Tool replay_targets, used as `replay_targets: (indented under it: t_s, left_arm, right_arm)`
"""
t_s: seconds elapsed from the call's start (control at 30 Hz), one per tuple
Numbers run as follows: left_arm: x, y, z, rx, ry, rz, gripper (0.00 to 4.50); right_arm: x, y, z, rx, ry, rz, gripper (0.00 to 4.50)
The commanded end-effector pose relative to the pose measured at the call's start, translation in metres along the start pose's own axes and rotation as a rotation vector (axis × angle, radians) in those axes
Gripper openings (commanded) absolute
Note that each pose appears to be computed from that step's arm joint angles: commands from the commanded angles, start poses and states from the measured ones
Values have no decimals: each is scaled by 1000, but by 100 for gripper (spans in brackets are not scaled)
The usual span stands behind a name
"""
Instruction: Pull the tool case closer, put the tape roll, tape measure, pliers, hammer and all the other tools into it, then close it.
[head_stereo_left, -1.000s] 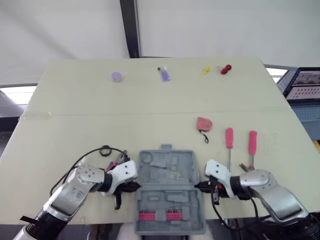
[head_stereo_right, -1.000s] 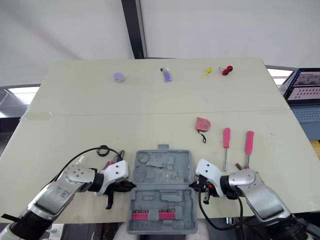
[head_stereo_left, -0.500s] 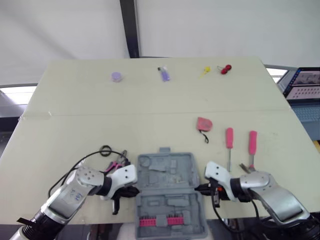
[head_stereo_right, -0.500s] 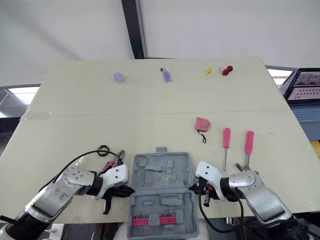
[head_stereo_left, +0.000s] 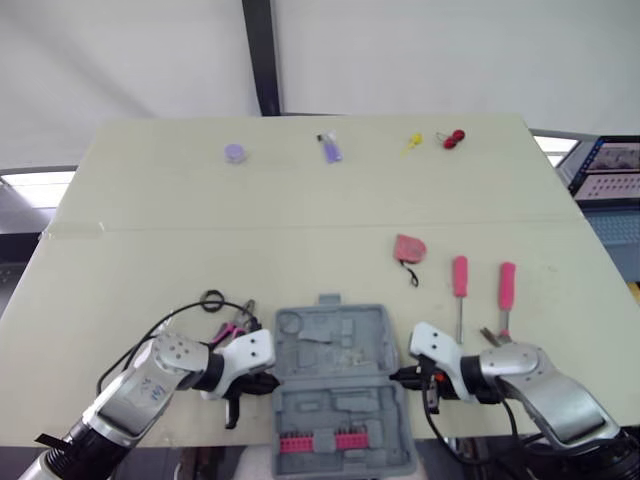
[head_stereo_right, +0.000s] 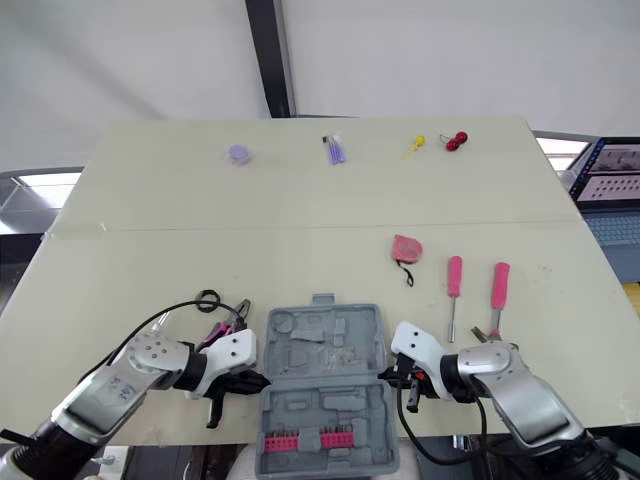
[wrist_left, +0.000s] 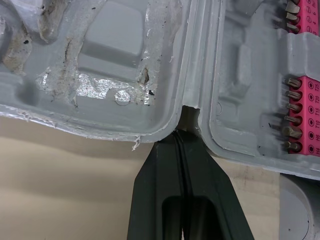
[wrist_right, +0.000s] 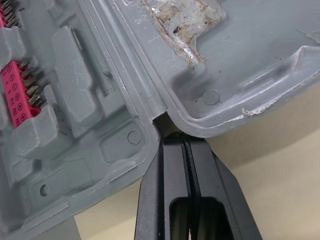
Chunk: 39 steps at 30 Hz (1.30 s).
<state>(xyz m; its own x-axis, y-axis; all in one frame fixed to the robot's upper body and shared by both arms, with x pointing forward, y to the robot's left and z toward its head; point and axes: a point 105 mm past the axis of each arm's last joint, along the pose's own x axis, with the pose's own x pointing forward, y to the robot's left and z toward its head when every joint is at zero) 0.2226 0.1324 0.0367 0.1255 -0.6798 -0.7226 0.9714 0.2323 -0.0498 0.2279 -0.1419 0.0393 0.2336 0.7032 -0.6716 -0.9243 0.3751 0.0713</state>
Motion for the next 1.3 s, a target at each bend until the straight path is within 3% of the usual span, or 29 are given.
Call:
replay_targets:
  t_s: [0.03,0.73,1.3]
  left_arm:
    - [7,-7,-1,-8,-7,-35,0]
    - [9,-5,3,-9,-18,-22,0]
    - [-8,5,-12,-52,12,39,0]
  right_arm:
    - [2,10,14,-47,-50,45,6]
    - [-2,10,9,-38,-35,40,6]
    - [-17,-9,-4,-21,-2,-20,6]
